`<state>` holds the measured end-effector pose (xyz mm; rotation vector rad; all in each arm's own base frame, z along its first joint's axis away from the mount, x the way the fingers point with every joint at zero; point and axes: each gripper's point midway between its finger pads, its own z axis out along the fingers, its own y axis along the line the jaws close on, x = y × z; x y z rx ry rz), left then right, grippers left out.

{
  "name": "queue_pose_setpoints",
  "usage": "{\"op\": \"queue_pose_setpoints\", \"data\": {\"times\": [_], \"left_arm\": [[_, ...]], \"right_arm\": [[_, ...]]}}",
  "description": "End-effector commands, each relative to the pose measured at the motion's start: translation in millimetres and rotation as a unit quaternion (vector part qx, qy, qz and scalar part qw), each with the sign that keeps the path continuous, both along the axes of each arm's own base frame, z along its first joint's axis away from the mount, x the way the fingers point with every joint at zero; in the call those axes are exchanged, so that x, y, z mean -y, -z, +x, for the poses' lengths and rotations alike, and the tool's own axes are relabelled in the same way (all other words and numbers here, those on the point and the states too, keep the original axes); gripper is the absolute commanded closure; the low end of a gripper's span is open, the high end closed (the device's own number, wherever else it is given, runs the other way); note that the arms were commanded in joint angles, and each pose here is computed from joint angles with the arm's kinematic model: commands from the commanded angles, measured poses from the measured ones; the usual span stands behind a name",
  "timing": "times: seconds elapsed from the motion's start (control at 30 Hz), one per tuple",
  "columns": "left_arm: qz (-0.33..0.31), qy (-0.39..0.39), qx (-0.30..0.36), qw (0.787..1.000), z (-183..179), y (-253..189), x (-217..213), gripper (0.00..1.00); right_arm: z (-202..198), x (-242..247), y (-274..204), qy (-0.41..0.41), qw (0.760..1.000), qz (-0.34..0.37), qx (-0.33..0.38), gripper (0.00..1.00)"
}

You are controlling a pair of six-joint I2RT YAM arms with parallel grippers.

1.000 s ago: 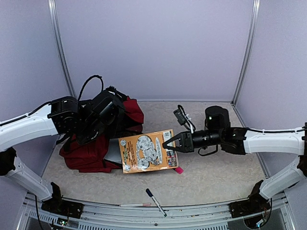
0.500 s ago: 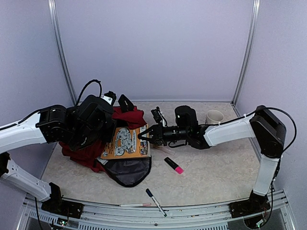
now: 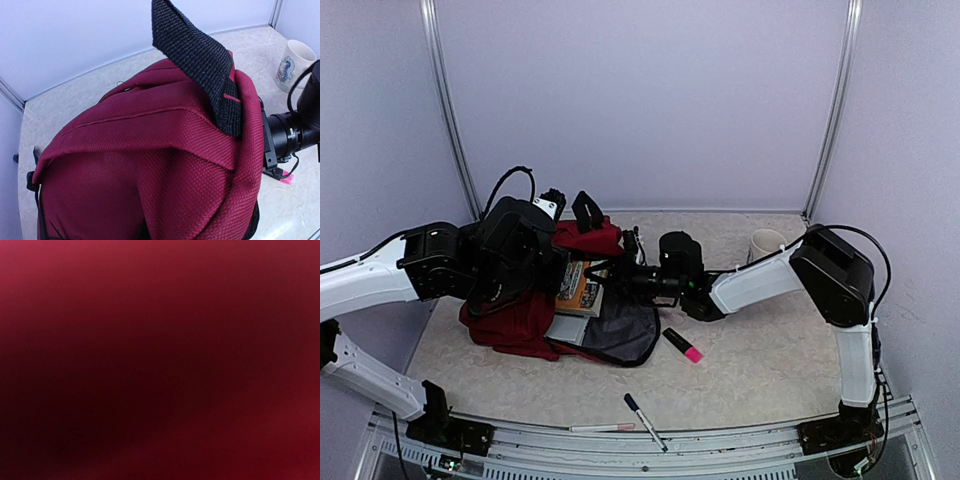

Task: Pack the student bag
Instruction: Place the book in the largest pocket of the bag.

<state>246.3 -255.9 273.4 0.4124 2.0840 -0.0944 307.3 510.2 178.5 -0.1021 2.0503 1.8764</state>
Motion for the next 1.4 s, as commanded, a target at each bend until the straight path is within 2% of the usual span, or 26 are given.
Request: {"op": "queue_pose_setpoints", "data": {"times": [0.0,0.07,0.2,0.4,0.5,0.63,0.7,0.77,0.93,1.07,1.17,1.37], "left_arm": [[-0.08,-0.026,0.023,0.996,8.2,-31.4,-12.2,1.0],[-0.109,-0.007,0.026,0.994,5.5,-36.2,-6.2,1.0],[-0.161,0.028,0.035,0.986,2.6,-47.9,11.7,1.0],[-0.167,0.035,0.038,0.985,5.3,-53.7,21.2,1.0],[-0.173,0.018,0.05,0.983,7.0,-63.3,9.0,1.0],[-0.185,-0.016,0.064,0.981,11.0,-73.5,-18.9,1.0],[-0.192,-0.035,0.069,0.978,12.8,-76.6,-34.3,1.0],[-0.199,-0.058,0.074,0.976,14.2,-80.0,-50.4,1.0],[-0.211,-0.121,0.106,0.964,11.7,-105.9,-96.8,1.0],[-0.218,-0.174,0.155,0.948,5.5,-143.6,-135.6,1.0],[-0.219,-0.199,0.186,0.937,-0.4,-167.9,-159.8,1.0],[-0.205,-0.289,0.244,0.903,-16.8,-212.1,-216.5,1.0]], "right_arm": [[13.8,22.8,-61.5,0.075,0.994,0.061,0.053,1.0],[18.5,28.7,-56.5,0.098,0.993,0.051,0.049,1.0],[12.9,12.6,-39.9,0.089,0.995,0.048,0.02,1.0],[-9.6,-39.6,-12.5,0.025,0.999,0.017,0.013,1.0],[-19.7,-44.4,-1.9,0.003,0.998,-0.036,0.049,0.73],[-25.0,-21.0,-5.6,0.012,0.987,-0.108,0.118,0.37],[-29.2,-10.2,-17.4,0.004,0.976,-0.144,0.166,0.26],[-37.5,-1.1,-33.5,-0.016,0.962,-0.169,0.214,0.21],[-56.9,25.3,-79.9,-0.058,0.926,-0.191,0.321,0.18],[-47.1,56.5,-105.9,-0.034,0.904,-0.222,0.364,0.17],[-29.3,83.3,-112.4,-0.003,0.897,-0.24,0.37,0.17],[13.1,119.9,-98.9,0.029,0.903,-0.264,0.336,0.18]]}}
